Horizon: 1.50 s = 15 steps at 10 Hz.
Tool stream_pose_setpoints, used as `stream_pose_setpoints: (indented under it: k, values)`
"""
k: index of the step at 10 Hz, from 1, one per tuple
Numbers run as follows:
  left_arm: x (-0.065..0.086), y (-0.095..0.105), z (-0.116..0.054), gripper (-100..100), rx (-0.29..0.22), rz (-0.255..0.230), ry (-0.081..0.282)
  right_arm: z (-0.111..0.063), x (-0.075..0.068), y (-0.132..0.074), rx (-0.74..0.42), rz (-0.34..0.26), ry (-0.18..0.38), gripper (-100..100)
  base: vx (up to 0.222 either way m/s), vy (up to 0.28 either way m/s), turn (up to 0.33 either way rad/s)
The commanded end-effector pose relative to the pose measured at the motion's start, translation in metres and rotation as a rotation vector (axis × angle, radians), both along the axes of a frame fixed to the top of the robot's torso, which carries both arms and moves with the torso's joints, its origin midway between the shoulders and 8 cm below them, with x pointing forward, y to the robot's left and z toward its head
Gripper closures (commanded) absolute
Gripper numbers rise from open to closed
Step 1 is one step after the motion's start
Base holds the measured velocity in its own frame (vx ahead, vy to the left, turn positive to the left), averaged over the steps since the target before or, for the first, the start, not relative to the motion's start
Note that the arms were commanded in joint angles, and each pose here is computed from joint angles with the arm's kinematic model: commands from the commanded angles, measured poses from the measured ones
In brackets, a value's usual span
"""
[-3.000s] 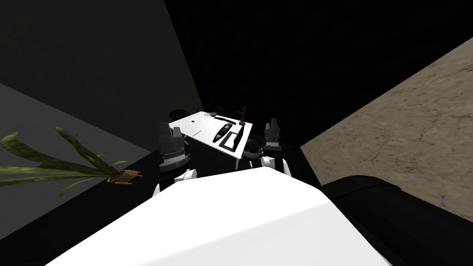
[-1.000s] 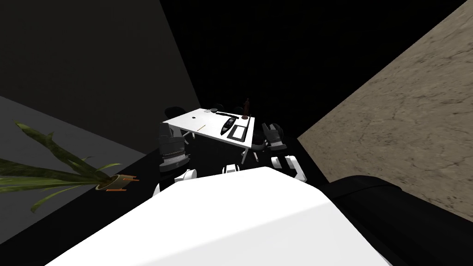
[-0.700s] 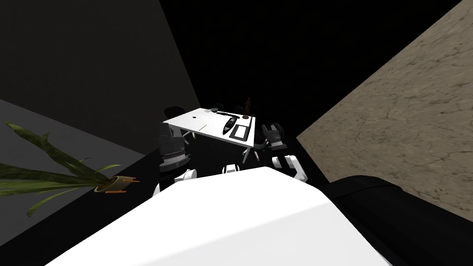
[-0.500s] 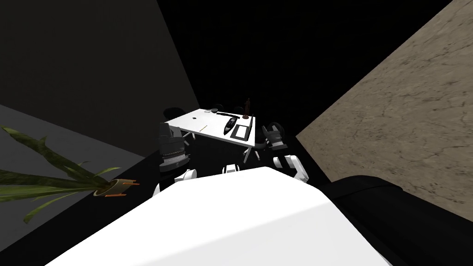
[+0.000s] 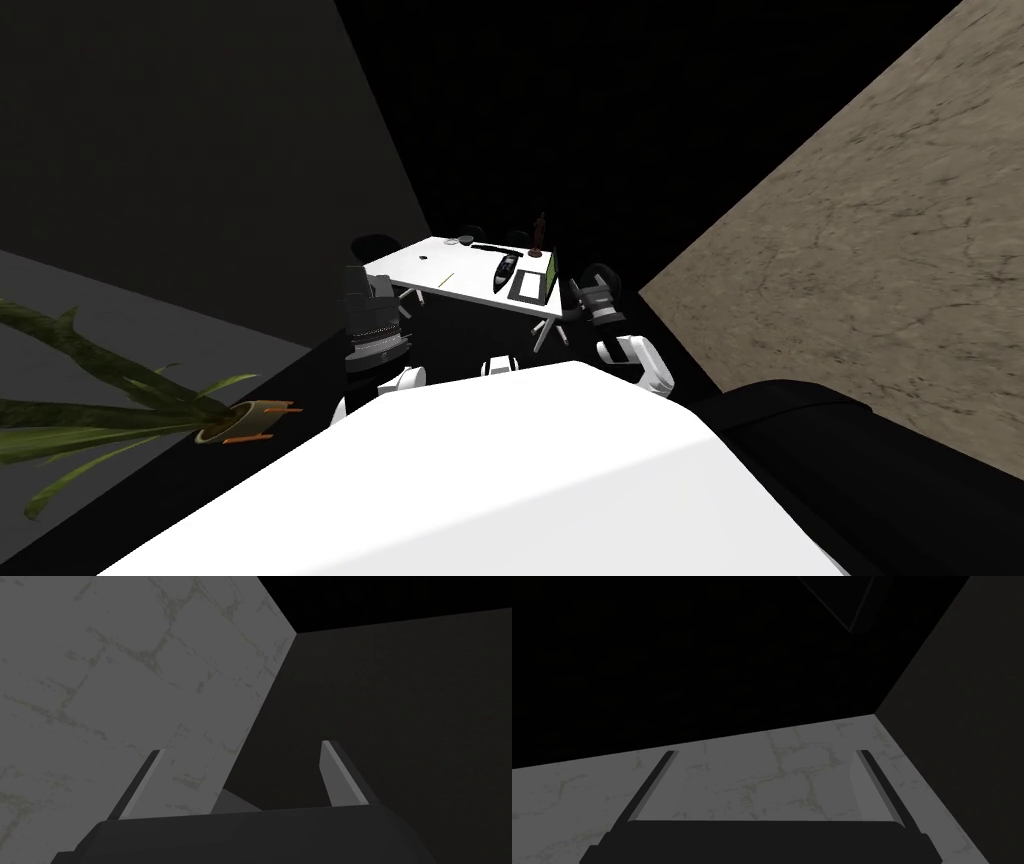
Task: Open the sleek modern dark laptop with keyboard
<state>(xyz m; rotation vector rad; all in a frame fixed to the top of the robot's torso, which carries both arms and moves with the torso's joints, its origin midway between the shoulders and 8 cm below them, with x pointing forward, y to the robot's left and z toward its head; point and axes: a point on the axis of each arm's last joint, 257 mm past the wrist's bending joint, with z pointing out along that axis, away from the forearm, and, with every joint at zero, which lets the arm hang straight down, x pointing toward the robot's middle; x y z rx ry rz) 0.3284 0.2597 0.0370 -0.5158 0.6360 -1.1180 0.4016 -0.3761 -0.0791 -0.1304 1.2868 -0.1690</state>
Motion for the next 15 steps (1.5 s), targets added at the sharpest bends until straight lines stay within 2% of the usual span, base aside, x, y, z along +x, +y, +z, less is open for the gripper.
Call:
stream_pose_setpoints:
  k: [1,3,4,9,15]
  values:
    - [0.0,0.0,0.0,0,0.0,0.0,0.0,-0.017,0.004,-0.016,-0.099,-0.06,0.045,-100,0.046,0.103,-0.04]
    - [0.0,0.0,0.0,0,0.0,0.0,0.0,-0.034,0.006,-0.038,-0.211,-0.125,0.1,-100,0.066,0.184,-0.093]
    - [0.0,0.0,0.0,0,0.0,0.0,0.0,-0.034,0.006,-0.038,-0.211,-0.125,0.1,-100,0.056,0.132,-0.034]
    - [0.0,0.0,0.0,0,0.0,0.0,0.0,-0.065,0.007,-0.093,-0.467,-0.26,0.228,-100,0.094,0.165,-0.072]
    - [0.0,0.0,0.0,0,0.0,0.0,0.0,-0.083,0.003,-0.147,-0.7,-0.374,0.342,-100,0.09,0.148,-0.059]
